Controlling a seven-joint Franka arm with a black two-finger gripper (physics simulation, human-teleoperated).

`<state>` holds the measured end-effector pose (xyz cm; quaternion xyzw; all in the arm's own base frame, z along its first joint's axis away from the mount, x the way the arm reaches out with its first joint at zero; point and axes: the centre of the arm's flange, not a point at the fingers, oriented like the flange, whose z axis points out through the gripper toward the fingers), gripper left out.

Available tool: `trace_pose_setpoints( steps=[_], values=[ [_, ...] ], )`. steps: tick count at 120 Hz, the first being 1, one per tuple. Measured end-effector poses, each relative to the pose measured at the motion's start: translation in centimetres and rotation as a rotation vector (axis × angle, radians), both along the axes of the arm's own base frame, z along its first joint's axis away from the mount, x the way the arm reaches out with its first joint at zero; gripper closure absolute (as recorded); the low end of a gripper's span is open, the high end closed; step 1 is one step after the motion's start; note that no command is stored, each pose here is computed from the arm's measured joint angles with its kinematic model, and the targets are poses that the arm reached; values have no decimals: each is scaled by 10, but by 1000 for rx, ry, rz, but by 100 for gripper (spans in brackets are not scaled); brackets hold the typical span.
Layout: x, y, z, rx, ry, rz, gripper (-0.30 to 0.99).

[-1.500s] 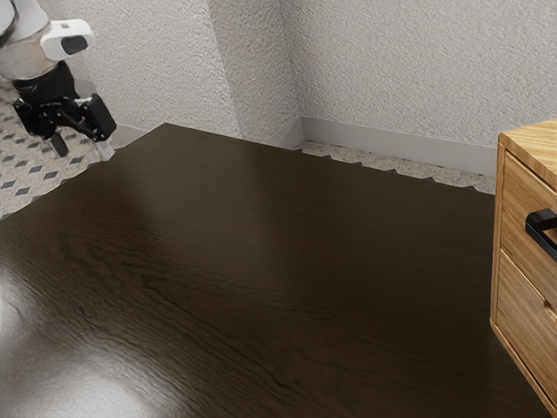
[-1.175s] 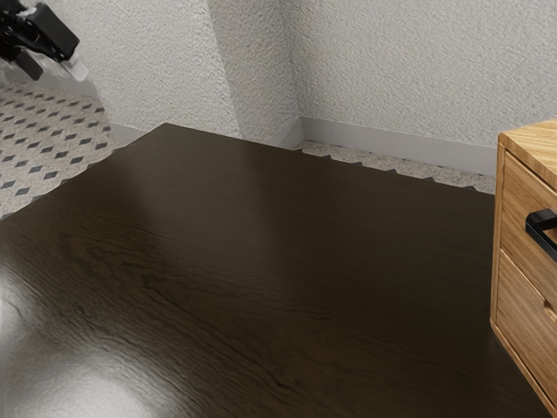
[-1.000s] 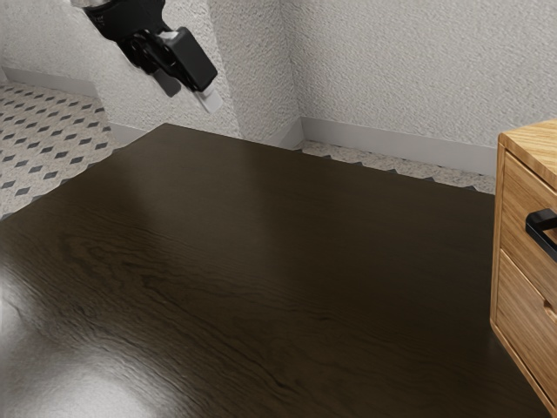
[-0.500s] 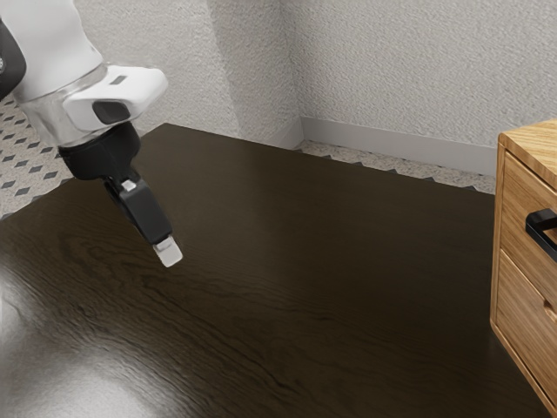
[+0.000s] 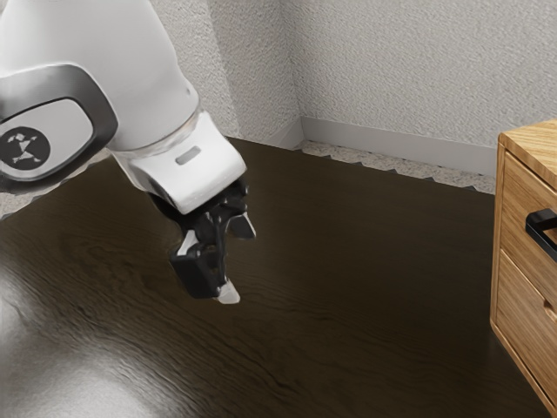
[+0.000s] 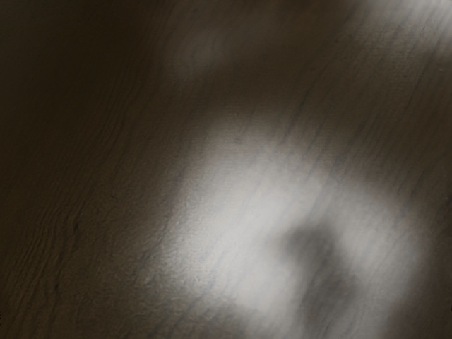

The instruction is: Pull the drawer handle with one arm to open the drawer

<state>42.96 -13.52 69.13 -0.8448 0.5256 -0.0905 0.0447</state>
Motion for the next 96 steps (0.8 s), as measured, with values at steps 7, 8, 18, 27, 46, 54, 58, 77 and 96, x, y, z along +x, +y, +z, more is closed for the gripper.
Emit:
trace_pose_setpoints(
  steps=[7,8,18,27,46,54,58,77,96],
  values=[
    [-8,-37,2,0,-36,-157,3],
    [-9,-42,3,0,-41,-178,3],
    [-30,-85,12,-6,-91,-377,3],
    [-51,-113,21,-9,-132,-532,3],
    [-62,-138,28,29,-183,-719,3],
    [-44,-144,31,90,-218,-747,3],
    [-34,-150,30,119,-232,-763,3],
    [-21,-187,26,203,-294,-889,3],
    [-29,-202,28,216,-324,-998,3]
  ],
)
